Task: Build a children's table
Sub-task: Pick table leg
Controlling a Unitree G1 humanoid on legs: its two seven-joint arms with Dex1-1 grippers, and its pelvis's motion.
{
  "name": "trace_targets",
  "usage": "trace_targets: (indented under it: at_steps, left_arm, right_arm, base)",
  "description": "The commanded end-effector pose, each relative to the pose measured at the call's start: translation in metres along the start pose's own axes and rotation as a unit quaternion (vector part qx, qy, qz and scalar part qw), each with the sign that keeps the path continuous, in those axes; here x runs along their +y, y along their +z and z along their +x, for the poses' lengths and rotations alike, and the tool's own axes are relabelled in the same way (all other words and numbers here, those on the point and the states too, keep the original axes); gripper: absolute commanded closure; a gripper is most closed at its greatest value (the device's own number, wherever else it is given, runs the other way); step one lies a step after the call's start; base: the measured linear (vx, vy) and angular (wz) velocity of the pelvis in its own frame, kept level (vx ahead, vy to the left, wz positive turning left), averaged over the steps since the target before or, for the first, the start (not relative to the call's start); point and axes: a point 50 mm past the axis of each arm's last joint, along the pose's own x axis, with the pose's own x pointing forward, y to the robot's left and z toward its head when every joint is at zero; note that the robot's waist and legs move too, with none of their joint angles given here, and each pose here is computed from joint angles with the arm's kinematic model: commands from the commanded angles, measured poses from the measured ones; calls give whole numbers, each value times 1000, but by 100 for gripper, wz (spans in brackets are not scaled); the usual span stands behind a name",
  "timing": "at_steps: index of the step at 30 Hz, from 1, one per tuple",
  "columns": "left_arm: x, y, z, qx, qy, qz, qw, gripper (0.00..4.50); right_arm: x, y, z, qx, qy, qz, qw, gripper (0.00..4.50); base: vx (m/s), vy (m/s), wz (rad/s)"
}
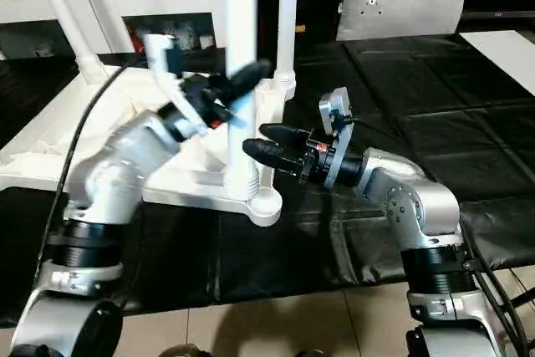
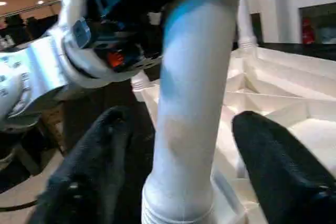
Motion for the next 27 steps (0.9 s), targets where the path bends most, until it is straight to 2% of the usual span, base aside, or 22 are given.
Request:
trace_targets:
  at_steps: [1,7,10,16,19,27]
  left_arm:
    - [-6,3,3,-4,7,32,999,268]
    - [-12,-1,7,-1,4,49,999,268]
    - [-12,-1,7,-1,5,63,998,268]
    - [-20,-2,8,-11,-24,58,998,268]
    - [-24,-3,8,-9,-40,58,997,268]
    - [-30,-5,10,-11,-47,67,997,268]
  right_arm:
    - [-5,2,-4,-1,-18,-4,1000,74]
    - [-7,1,-8,20,-22,-4,1000,34]
    - [-9,-1,-10,31,-26,-3,999,34]
    - [-7,-7,-7,53,0,19,998,34]
    - [-9,-11,-3,59,0,12,998,34]
    - [-13,-12,11,61,-14,4,998,34]
  base:
    - [0,0,0]
    - [0,0,0]
    - [0,0,0]
    - [0,0,0]
    - [0,0,0]
    - [0,0,0]
